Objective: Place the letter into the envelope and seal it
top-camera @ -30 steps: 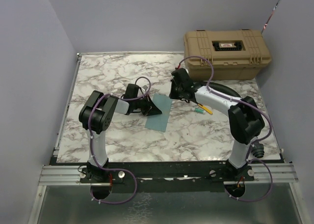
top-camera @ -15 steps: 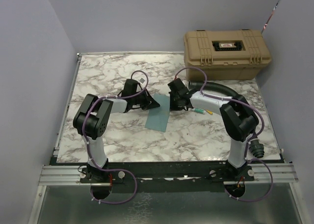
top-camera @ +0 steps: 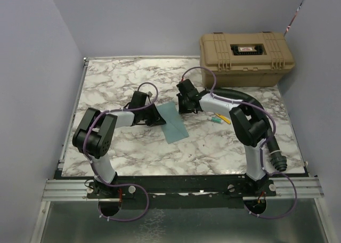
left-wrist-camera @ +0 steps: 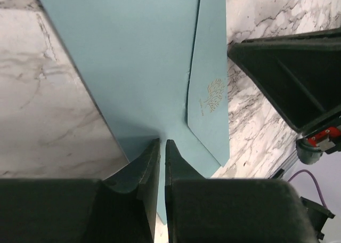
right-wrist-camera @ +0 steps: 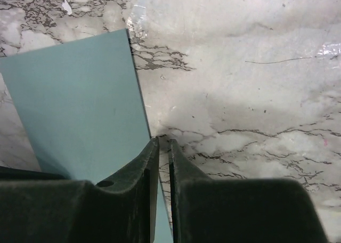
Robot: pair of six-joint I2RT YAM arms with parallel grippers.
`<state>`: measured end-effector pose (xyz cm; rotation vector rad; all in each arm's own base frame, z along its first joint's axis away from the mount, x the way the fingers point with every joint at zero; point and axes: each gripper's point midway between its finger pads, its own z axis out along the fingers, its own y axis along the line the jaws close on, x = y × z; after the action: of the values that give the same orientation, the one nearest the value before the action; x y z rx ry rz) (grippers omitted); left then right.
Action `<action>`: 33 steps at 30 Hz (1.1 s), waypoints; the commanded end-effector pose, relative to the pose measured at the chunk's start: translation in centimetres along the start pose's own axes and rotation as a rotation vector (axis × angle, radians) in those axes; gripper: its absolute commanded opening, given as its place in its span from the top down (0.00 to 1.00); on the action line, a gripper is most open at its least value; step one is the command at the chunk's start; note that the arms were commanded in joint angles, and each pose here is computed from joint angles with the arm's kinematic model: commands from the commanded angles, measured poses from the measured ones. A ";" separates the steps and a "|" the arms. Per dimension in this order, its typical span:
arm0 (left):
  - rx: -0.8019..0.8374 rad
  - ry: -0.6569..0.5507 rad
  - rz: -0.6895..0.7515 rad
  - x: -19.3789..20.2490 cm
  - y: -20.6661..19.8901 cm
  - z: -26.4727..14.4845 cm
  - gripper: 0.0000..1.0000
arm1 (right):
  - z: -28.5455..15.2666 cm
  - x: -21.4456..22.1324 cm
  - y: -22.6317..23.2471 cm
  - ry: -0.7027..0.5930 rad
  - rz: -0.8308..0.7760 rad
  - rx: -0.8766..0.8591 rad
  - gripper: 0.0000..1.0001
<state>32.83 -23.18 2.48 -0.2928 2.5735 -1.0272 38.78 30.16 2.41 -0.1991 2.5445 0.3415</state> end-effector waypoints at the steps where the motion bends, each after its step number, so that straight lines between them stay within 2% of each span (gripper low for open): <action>1: -0.051 0.043 0.010 1.4 1.6 -0.9 0.90 | -1.0 -0.1 0.7 -0.004 -0.060 -0.036 0.83; 6: 0.065 -0.052 0.062 -2.9 -3.3 -1.8 0.90 | -4.5 -1.4 2.4 -0.075 -0.130 -0.159 0.81; 11: 0.151 -0.083 0.042 -5.7 -6.3 -1.0 0.90 | -4.6 0.1 3.5 -0.070 -0.223 -0.250 0.81; 19: 0.167 -0.056 0.009 -6.5 -5.6 2.2 0.91 | -3.3 1.3 5.4 -0.068 -0.324 -0.281 0.81; 27: 0.120 0.017 -0.019 -5.2 -2.5 5.2 1.00 | -1.3 1.8 5.7 -0.106 -0.384 -0.164 0.81; 33: 0.066 0.030 -0.047 -4.2 -0.7 5.2 1.00 | -0.2 2.4 5.1 -0.080 -0.388 -0.123 0.87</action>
<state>39.75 -26.57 2.83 -0.2904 2.5009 -1.1939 33.99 34.95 2.55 -0.7191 2.3595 0.4261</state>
